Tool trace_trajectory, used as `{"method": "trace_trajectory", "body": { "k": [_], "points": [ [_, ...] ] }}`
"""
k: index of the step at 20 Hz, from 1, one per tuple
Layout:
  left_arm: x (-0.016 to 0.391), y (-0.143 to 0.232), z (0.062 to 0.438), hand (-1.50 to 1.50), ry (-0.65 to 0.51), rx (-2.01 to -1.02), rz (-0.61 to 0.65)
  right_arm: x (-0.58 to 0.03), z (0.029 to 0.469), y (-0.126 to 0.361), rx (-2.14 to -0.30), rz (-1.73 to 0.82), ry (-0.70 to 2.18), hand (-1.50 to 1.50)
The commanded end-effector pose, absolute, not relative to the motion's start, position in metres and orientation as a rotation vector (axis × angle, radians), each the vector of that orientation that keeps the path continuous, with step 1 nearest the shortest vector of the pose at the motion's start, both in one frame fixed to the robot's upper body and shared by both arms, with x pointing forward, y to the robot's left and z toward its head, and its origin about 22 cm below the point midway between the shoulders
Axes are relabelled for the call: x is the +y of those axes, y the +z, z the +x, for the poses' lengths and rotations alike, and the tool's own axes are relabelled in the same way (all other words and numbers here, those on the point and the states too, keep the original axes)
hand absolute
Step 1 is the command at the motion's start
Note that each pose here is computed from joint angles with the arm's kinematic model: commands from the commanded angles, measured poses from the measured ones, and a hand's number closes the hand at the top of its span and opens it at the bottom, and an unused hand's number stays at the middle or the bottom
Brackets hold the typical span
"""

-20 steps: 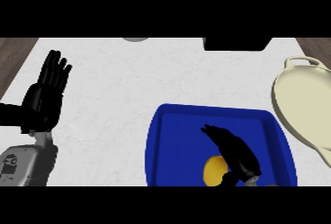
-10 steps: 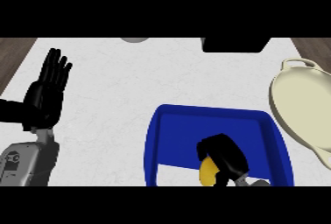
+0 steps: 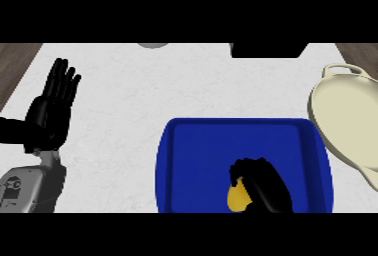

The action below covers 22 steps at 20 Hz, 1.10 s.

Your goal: Pick the lemon from the tray and place it in the pot

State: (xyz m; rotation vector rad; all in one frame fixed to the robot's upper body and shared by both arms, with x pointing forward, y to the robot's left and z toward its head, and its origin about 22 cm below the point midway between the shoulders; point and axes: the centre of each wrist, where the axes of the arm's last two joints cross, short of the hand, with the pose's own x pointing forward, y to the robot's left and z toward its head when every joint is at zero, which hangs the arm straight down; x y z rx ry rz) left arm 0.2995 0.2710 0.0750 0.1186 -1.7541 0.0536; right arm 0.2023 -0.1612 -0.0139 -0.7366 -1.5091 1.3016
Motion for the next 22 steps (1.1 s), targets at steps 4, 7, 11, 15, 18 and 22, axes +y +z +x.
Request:
{"method": "trace_trajectory", "body": {
  "k": [4, 7, 11, 15, 18, 22],
  "points": [
    [0.273, 0.079, 0.301, 0.00, 0.061, -1.754, 0.122, -0.128, 0.110, 0.009, -1.688, -0.491, 1.488, 1.50],
    [0.269, 0.074, 0.292, 0.00, 0.071, -1.757, 0.131, -0.142, 0.077, 0.046, -1.767, -0.531, 1.419, 1.50],
    [0.273, 0.070, 0.299, 0.00, 0.078, -1.740, 0.142, -0.169, 0.071, 0.076, -1.822, -0.804, 1.231, 1.50],
    [0.279, 0.072, 0.297, 0.00, 0.076, -1.750, 0.117, -0.194, 0.087, 0.101, -1.877, -0.941, 1.010, 1.50],
    [0.276, 0.065, 0.293, 0.00, 0.081, -1.751, 0.126, -0.211, 0.077, 0.136, -1.939, -1.014, 0.880, 1.50],
    [0.276, 0.097, 0.307, 0.00, 0.054, -1.775, 0.129, -0.238, 0.100, 0.143, -1.914, -1.134, 0.766, 1.50]
  ]
}}
